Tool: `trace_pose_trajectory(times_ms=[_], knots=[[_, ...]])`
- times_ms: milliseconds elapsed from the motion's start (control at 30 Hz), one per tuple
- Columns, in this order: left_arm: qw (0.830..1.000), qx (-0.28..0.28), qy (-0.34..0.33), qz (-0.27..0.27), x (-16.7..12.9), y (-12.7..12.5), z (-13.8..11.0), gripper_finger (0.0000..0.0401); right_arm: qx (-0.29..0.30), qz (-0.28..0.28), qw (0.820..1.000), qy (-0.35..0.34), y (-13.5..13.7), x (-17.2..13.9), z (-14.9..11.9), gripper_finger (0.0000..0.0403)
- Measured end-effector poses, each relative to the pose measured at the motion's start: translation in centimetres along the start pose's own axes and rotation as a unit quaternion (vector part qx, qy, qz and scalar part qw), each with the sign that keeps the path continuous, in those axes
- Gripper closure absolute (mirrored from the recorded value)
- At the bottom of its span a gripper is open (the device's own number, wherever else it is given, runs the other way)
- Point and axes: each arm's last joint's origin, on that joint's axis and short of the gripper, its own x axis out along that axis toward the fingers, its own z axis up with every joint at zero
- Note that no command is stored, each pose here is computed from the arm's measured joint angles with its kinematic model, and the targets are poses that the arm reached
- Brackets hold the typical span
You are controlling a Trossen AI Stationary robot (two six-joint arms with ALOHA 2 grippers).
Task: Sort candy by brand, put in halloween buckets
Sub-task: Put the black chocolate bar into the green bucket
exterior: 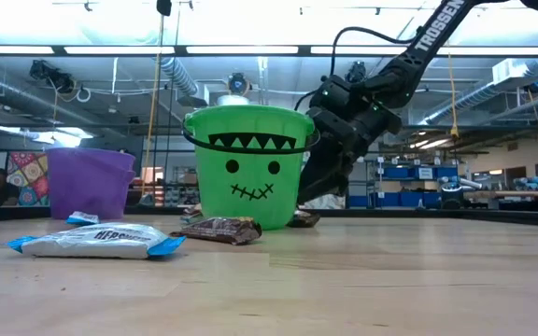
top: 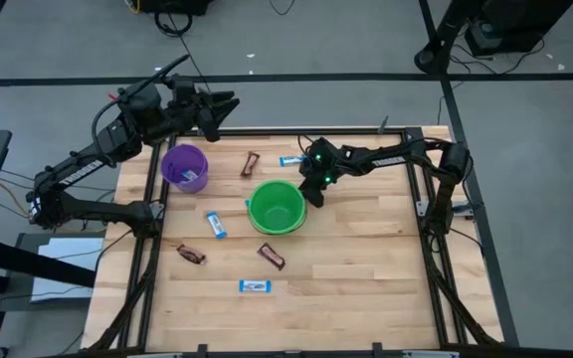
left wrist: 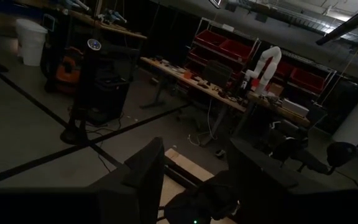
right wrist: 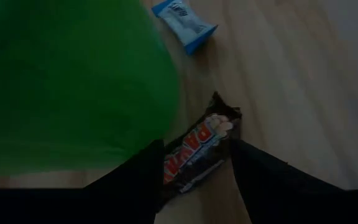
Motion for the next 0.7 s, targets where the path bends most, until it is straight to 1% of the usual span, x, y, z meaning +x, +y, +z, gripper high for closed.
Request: trace_pose_trajectory(times_ms=[133, 200, 300, 400, 433, 533, 600, 700], knots=[[1.000, -0.001, -0.002, -0.001, 0.0, 0.0, 0.0, 0.0224, 0.019, 0.024, 0.999, 0.019, 0.0, 1.9, -0.9, 0.0217], [1.000, -0.002, -0.002, -0.001, 0.0, 0.0, 0.0, 0.0224, 0.027, 0.030, 0.999, 0.034, 0.1, 2.9, -1.6, 0.0236], [1.000, -0.002, -0.002, -0.001, 0.0, 0.0, 0.0, 0.0224, 0.019, 0.037, 0.998, 0.036, 0.5, 3.5, -1.7, 0.0292], [1.000, -0.002, -0.002, -0.001, 0.0, 0.0, 0.0, 0.0224, 0.000, 0.033, 0.999, 0.036, 0.8, 3.5, -1.7, 0.0372], [1.000, -0.002, -0.002, -0.001, 0.0, 0.0, 0.0, 0.0224, -0.005, 0.029, 0.999, 0.036, 0.9, 3.4, -1.6, 0.0384], [1.000, -0.002, -0.002, -0.001, 0.0, 0.0, 0.0, 0.0224, -0.009, 0.009, 1.000, 0.029, 0.9, 2.8, -1.3, 0.0390], [1.000, -0.002, -0.002, -0.001, 0.0, 0.0, 0.0, 0.0224, -0.012, 0.000, 1.000, 0.024, 1.1, 1.8, -0.9, 0.0392], [1.000, -0.001, -0.002, -0.001, 0.0, 0.0, 0.0, 0.0224, -0.030, -0.021, 0.999, -0.003, 1.8, -1.0, 0.5, 0.0393]])
